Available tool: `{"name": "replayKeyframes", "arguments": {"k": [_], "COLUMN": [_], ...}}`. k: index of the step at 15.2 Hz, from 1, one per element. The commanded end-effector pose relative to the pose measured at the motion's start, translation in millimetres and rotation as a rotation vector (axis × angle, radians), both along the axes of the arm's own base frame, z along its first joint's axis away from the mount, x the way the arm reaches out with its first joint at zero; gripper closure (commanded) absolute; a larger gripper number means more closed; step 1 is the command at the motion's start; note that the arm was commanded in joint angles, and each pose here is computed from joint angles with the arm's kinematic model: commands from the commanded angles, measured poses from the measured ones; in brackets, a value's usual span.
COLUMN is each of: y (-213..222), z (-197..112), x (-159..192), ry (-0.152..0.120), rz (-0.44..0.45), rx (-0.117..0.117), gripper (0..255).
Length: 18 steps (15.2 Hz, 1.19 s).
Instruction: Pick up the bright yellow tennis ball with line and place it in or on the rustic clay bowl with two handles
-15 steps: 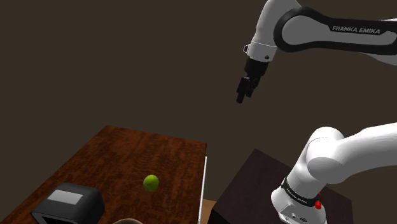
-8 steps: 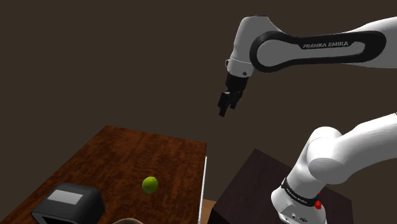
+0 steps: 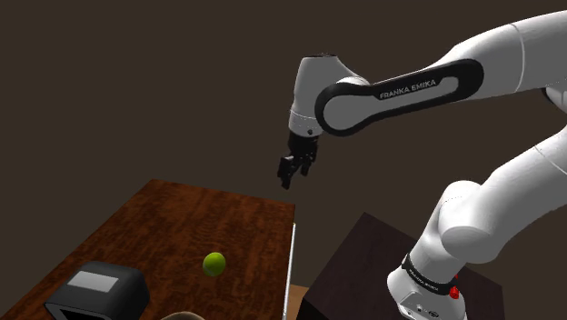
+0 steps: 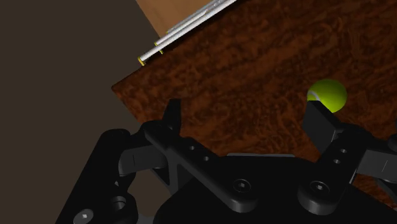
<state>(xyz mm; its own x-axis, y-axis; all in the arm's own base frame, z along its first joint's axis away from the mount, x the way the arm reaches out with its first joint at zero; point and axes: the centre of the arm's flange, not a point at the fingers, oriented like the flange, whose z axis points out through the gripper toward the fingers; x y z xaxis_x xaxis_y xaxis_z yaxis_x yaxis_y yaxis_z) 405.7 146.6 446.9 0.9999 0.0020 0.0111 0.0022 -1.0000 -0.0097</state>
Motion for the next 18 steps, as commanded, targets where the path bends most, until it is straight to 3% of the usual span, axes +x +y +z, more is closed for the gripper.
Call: {"name": "replayKeyframes", "arguments": {"k": [1, 18], "y": [17.7, 157.7], "z": [-17.3, -171.7], "x": [11.8, 107.6], "ry": [0.005, 0.052], "rz": [0.0, -0.002], "rx": [-0.001, -0.022], "gripper": [0, 0]}}
